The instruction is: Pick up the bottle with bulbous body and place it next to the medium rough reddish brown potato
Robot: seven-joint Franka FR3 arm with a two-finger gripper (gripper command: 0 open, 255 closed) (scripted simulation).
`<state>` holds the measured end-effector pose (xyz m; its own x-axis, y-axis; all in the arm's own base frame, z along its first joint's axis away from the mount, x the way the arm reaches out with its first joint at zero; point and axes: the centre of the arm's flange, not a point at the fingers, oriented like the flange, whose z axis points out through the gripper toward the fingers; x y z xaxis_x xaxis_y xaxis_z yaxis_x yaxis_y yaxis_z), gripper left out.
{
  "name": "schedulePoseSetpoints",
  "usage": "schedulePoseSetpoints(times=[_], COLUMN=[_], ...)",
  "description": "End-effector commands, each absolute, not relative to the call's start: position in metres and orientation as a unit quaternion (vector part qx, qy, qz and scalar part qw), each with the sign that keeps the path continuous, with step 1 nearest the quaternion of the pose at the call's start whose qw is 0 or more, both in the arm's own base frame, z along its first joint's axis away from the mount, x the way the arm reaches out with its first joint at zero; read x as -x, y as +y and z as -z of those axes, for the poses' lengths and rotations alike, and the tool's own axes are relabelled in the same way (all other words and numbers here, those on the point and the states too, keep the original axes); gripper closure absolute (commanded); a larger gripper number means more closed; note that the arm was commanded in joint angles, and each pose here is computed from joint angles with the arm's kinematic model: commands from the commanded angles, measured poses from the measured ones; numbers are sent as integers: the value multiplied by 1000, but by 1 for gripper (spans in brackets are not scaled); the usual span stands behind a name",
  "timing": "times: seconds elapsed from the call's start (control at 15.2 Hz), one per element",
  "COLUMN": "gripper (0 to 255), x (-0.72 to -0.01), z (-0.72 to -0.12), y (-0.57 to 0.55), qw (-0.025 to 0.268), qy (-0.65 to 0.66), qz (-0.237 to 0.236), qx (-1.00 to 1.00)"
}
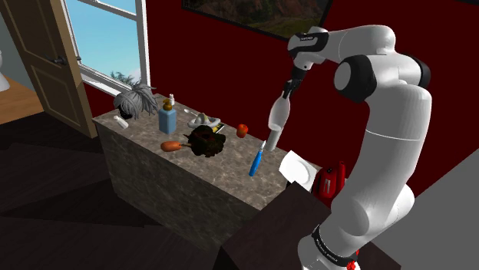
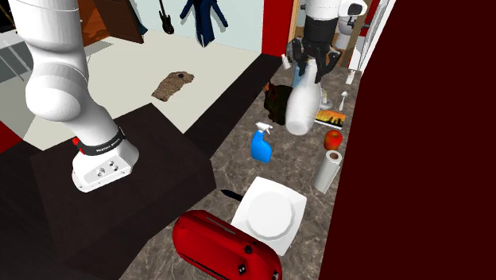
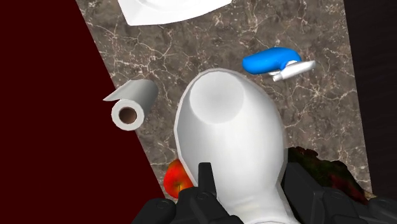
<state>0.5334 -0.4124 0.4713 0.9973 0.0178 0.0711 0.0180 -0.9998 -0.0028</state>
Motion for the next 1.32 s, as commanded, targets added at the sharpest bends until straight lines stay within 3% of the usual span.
schedulePoseSetpoints(times=[0.0, 0.33, 1.25], gripper=[255, 255, 255], x=[-533, -533, -614], z=[-482, -505, -506], y=[-414, -414, -248], qw=[2, 2, 2], qy=[-9, -9, -9], qz=[36, 36, 36], qx=[999, 999, 999])
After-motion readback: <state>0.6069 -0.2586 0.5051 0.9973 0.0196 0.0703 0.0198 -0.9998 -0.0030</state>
